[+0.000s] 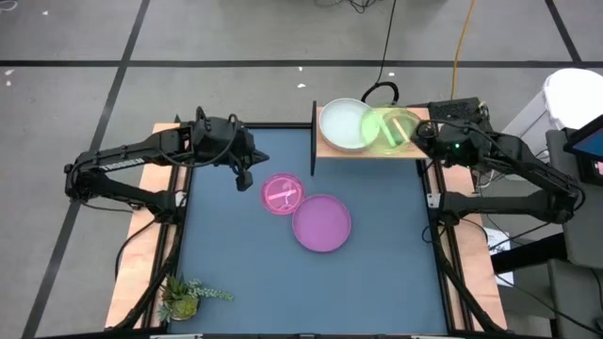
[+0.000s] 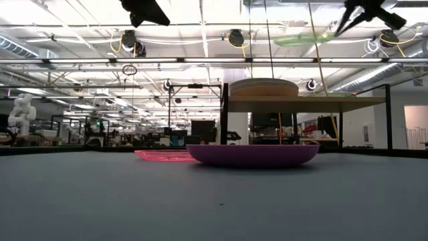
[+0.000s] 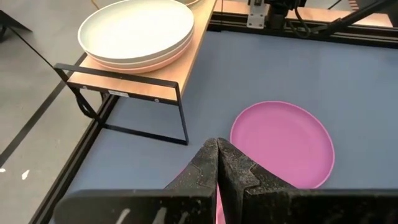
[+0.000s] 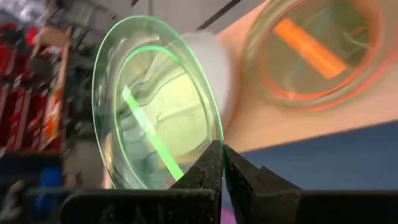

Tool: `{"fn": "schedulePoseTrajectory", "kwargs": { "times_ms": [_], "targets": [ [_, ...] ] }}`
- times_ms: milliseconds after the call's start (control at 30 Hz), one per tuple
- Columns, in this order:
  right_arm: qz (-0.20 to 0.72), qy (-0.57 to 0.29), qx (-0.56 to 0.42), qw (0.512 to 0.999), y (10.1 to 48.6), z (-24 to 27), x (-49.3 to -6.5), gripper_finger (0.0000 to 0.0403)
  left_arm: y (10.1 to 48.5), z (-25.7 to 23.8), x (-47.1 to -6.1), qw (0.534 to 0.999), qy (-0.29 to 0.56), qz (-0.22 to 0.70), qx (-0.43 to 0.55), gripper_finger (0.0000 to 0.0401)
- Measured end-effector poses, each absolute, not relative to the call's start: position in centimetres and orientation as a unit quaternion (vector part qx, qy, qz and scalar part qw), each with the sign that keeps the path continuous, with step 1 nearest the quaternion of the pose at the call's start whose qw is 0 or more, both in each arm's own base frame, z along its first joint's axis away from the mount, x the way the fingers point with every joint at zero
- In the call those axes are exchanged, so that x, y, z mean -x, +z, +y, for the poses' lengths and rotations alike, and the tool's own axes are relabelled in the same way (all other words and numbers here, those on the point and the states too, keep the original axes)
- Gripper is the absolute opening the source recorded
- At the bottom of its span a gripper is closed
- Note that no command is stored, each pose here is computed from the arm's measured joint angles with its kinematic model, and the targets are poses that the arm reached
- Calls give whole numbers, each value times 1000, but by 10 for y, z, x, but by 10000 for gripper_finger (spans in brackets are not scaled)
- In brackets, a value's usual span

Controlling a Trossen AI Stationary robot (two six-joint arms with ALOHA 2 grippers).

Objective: Place and stack plates onto a shelf
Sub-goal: Stack the small green plate on top of the small orange plate on the shelf

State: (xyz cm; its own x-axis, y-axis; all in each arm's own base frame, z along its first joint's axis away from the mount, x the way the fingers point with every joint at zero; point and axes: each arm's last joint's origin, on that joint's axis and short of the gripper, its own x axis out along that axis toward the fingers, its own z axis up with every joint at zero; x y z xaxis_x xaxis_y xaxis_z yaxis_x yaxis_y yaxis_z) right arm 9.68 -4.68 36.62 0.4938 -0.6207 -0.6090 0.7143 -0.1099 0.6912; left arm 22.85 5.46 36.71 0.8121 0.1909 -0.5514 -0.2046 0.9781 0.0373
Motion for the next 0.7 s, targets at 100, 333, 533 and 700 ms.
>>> {"fn": "schedulePoseTrajectory", "kwargs": {
  "times_ms": [100, 333, 533, 700],
  "targets": [
    [28, -533, -537, 653, 365, -49, -88, 0, 367, 55, -229, 952, 106, 287, 15, 1],
    [-15, -586, -505, 633, 367, -54, -77, 0, 366, 55, -230, 951, 104, 290, 9, 1],
    [-43, -619, -500, 604, 361, -59, -75, 0, 366, 55, -230, 951, 105, 290, 13, 1],
    [-50, -637, -514, 573, 340, -65, -80, 0, 366, 55, -230, 951, 105, 290, 14, 1]
  ]
}}
